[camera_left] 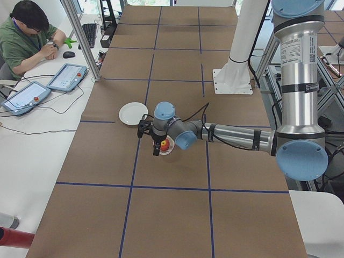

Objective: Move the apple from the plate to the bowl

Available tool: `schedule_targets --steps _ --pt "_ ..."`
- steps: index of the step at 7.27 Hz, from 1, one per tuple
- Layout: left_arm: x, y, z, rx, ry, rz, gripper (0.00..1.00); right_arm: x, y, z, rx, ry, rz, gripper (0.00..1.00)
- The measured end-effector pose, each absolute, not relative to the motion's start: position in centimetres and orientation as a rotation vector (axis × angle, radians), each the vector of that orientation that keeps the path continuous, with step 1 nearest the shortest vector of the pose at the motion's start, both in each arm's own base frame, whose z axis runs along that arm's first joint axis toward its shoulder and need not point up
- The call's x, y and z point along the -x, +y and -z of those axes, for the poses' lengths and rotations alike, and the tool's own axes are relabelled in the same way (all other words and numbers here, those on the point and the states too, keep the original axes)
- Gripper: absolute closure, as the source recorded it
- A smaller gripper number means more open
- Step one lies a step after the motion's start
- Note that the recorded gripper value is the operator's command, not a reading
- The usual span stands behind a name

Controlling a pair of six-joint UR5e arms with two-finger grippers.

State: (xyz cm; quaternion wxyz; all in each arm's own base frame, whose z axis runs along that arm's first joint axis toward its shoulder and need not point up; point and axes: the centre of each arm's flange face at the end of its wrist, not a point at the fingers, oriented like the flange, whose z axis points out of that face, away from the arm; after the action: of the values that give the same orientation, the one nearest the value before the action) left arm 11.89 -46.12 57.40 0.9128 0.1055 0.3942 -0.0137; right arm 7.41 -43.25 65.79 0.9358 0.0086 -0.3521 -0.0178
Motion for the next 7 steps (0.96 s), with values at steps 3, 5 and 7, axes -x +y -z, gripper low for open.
schedule_targets --steps 3,5,7 --pt "2.1 -46.5 -61.4 -0.176 0.641 -0.123 0.0 -7.4 -43.2 -65.8 -0.018 -0.719 0.036 0.0" --pt "8.9 -44.9 -62.5 -0.108 0.66 -0.138 0.0 -7.4 -43.2 -65.8 -0.017 -0.719 0.036 0.0" --pt "9.6 -43.8 -62.7 -0.087 0.788 -0.121 0.0 -7.4 -43.2 -65.8 -0.018 -0.719 0.036 0.0"
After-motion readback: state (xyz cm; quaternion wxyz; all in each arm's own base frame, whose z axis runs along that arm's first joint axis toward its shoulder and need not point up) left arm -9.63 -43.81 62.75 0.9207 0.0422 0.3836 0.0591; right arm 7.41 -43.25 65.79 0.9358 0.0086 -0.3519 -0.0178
